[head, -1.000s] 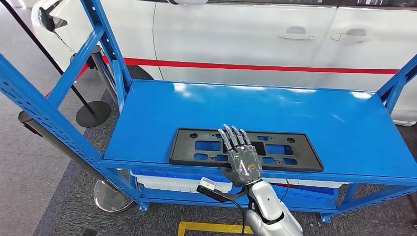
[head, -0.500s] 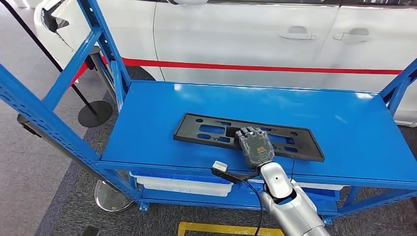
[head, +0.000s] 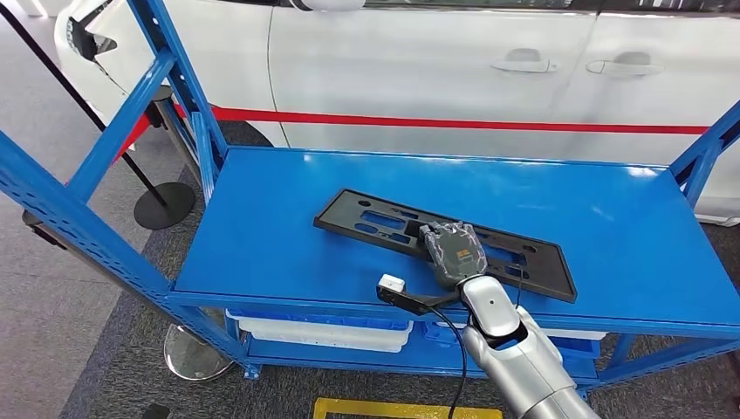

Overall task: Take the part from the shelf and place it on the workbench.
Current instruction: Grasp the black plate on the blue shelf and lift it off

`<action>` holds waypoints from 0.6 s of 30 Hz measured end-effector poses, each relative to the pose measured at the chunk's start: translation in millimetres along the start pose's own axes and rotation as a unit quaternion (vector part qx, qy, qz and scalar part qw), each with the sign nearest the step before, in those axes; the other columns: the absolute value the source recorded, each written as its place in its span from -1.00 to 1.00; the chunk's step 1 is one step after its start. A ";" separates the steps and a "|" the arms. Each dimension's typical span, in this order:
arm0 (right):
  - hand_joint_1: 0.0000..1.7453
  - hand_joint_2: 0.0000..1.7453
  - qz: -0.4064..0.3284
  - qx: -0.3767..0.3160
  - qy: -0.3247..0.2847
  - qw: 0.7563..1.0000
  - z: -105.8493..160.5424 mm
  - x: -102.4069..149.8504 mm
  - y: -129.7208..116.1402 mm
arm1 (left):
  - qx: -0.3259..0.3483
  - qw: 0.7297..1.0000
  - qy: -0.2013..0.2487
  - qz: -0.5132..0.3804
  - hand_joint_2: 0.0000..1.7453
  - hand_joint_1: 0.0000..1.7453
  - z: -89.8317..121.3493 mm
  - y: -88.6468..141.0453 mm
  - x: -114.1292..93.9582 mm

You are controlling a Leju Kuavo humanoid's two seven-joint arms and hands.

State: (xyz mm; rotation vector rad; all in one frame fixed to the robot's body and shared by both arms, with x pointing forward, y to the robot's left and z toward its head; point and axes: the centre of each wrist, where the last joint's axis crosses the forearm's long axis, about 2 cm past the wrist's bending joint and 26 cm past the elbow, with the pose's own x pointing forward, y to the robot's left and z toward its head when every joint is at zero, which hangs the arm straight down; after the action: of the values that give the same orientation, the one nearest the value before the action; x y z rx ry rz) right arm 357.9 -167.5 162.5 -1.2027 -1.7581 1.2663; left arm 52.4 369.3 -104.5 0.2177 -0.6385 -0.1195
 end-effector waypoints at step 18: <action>1.00 1.00 -0.460 -0.155 -0.054 0.873 17.1 11.8 -38.4 | 0.009 0.999 0.013 0.043 -1.00 -1.00 10.1 -14.4 -14.4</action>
State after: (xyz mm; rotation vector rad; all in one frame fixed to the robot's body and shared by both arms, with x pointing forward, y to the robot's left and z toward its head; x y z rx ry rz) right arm 327.0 -166.8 193.4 -0.2943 -2.2503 0.4871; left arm 34.2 356.2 -108.3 0.2081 -0.6220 -0.0291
